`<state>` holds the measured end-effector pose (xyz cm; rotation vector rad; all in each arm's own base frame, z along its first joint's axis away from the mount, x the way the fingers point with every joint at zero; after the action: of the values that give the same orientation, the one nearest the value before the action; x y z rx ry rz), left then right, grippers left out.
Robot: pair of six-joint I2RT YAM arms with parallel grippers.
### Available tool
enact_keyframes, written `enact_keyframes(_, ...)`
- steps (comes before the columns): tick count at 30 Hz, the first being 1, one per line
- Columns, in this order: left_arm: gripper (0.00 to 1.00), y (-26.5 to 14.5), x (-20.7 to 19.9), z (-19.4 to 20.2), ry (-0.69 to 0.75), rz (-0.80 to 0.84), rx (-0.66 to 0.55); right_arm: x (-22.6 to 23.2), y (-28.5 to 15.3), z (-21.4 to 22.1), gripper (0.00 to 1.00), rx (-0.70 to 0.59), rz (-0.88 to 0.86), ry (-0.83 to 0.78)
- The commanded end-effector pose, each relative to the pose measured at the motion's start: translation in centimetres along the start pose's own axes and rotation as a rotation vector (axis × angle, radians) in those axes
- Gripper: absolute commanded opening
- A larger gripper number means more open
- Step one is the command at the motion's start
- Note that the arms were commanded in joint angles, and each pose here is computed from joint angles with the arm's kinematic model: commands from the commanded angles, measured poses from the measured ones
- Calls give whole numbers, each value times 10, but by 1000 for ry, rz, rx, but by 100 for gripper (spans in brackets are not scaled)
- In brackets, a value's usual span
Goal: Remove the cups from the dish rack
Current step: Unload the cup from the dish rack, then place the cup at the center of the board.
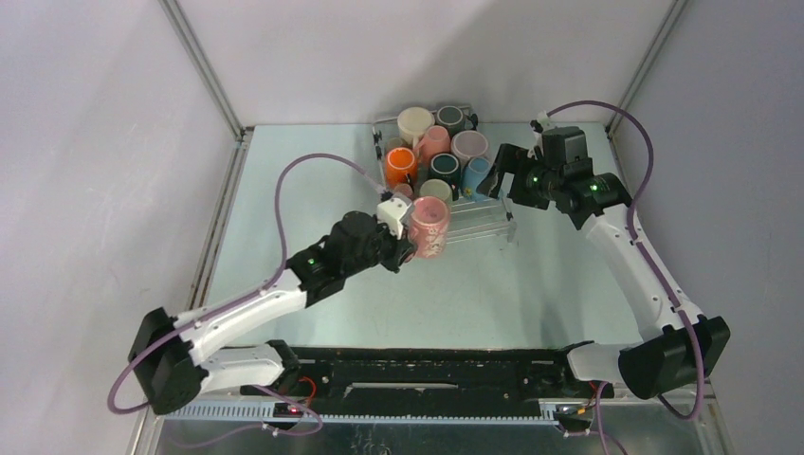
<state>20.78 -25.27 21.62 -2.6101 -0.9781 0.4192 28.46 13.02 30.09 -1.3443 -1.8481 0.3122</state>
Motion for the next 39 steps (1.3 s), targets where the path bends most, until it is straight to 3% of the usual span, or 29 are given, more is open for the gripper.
enact_keyframes(1, 0, -35, 19, -31, -46, -140, -187, 4, -5, -11, 100, -65, -25, 11)
enact_keyframes(11, 0, -92, 112, -17, -224, -568, -259, 4, -2, -9, 100, -53, -26, 3)
enact_keyframes(19, 0, -90, 173, -41, -325, -734, -382, 5, -1, -3, 100, -41, -27, -6)
enact_keyframes(28, 0, -77, 168, -76, -414, -593, -402, 22, -1, -1, 100, -53, -101, -10)
enact_keyframes(39, 0, -92, 99, -117, -719, -126, -471, 92, 6, 1, 100, -90, -346, 43)
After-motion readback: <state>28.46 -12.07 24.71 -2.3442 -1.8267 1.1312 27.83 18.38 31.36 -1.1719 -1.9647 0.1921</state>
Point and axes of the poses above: each gripper's point midway between its finger pads, its own y axis out along the fingers, its own x axis along the line the jaws close on, z = x × y, the point moved 6 cm from there along -y, back along the fingers
